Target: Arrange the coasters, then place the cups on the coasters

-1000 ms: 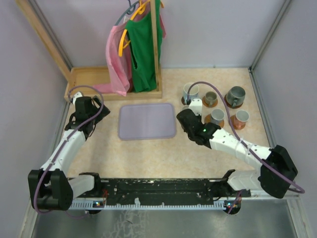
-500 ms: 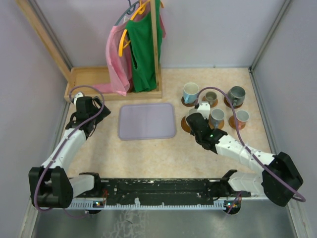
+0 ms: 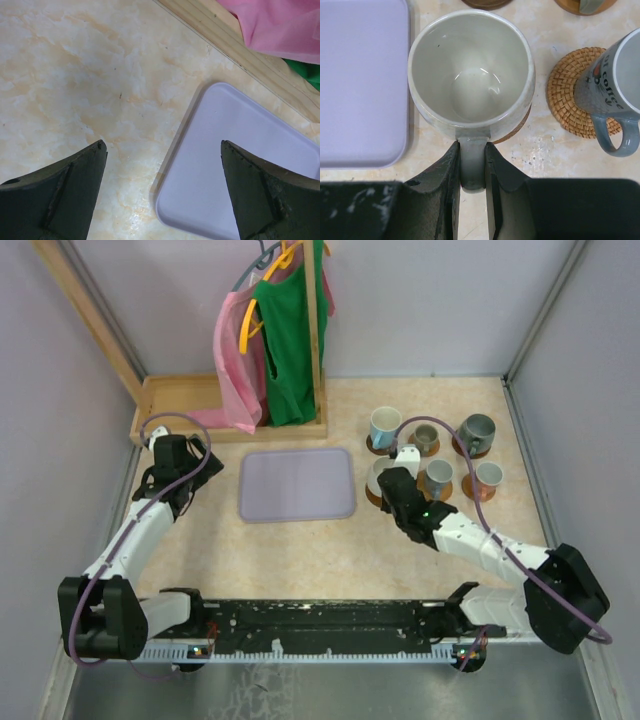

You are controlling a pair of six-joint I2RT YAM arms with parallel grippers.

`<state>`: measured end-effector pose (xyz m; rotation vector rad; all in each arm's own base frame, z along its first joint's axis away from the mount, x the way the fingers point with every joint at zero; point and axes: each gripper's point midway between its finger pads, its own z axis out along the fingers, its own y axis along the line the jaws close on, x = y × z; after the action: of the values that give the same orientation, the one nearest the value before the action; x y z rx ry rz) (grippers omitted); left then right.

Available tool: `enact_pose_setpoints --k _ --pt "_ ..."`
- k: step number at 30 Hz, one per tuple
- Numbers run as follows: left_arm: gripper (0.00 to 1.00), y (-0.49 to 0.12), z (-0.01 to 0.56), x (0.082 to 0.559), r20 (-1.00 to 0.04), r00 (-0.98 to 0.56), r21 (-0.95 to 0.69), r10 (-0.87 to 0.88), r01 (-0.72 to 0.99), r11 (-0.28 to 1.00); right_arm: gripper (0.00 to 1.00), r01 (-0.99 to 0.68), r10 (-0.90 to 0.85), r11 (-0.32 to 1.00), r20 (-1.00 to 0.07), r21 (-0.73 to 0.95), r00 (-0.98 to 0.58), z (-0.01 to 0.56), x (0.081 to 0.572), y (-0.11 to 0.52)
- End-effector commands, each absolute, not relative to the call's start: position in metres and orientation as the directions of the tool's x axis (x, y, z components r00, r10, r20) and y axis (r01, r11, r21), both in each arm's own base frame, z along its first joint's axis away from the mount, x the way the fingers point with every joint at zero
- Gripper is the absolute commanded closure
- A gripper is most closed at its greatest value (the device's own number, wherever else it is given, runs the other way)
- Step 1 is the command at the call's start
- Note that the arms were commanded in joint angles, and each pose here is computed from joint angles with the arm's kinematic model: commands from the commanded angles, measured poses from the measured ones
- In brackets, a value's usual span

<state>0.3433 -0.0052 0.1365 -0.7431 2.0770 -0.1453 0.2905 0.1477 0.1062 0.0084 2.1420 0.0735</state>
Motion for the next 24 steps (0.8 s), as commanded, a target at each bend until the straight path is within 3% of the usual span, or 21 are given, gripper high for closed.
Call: enact_pose_setpoints --k 1,24 --pt "0.00 -0.004 0.138 0.346 -0.725 -0.414 -0.370 -0.551 -0.441 0.818 1.00 -0.012 0.132 0.989 -0.902 0.149 -0.411 0.141 0.320 0.160" --pt "0.00 -0.005 0.138 0.346 -0.721 -0.416 -0.375 -0.554 -0.438 0.817 1.00 -0.003 0.132 0.989 -0.878 0.150 -0.460 0.115 0.314 0.156"
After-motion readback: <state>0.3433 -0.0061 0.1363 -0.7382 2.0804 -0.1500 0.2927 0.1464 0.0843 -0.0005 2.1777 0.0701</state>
